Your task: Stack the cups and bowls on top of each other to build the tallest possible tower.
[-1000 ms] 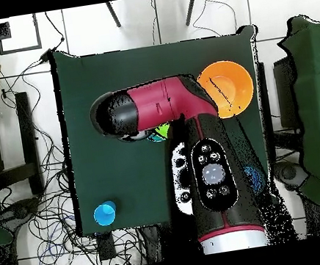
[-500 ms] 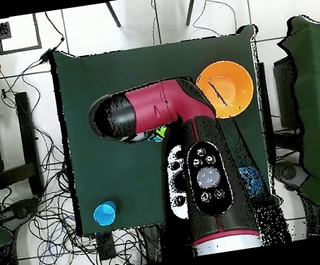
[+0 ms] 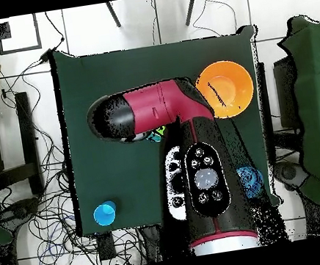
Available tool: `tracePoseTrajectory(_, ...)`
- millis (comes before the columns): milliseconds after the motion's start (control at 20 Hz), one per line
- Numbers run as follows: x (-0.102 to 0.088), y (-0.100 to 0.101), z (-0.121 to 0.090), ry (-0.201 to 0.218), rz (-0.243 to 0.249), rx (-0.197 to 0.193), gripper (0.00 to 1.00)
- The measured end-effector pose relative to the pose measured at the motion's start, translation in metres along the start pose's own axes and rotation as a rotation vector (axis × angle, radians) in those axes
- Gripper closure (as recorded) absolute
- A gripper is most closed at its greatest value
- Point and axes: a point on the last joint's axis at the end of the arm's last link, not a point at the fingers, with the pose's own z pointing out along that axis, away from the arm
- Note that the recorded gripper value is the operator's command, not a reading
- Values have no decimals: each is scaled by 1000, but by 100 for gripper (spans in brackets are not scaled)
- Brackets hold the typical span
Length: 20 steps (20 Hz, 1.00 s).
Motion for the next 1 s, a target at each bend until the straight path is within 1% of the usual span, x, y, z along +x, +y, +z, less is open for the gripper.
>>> tracePoseTrajectory(400,1,1,5,-6,-2,2,100)
tracePoseTrajectory(700,3,4,14,-3,-6,2,100)
tracePoseTrajectory(750,5,6,18,0,-10,6,100)
tracePoseTrajectory(1000,8,10,22,5,-18,15,100)
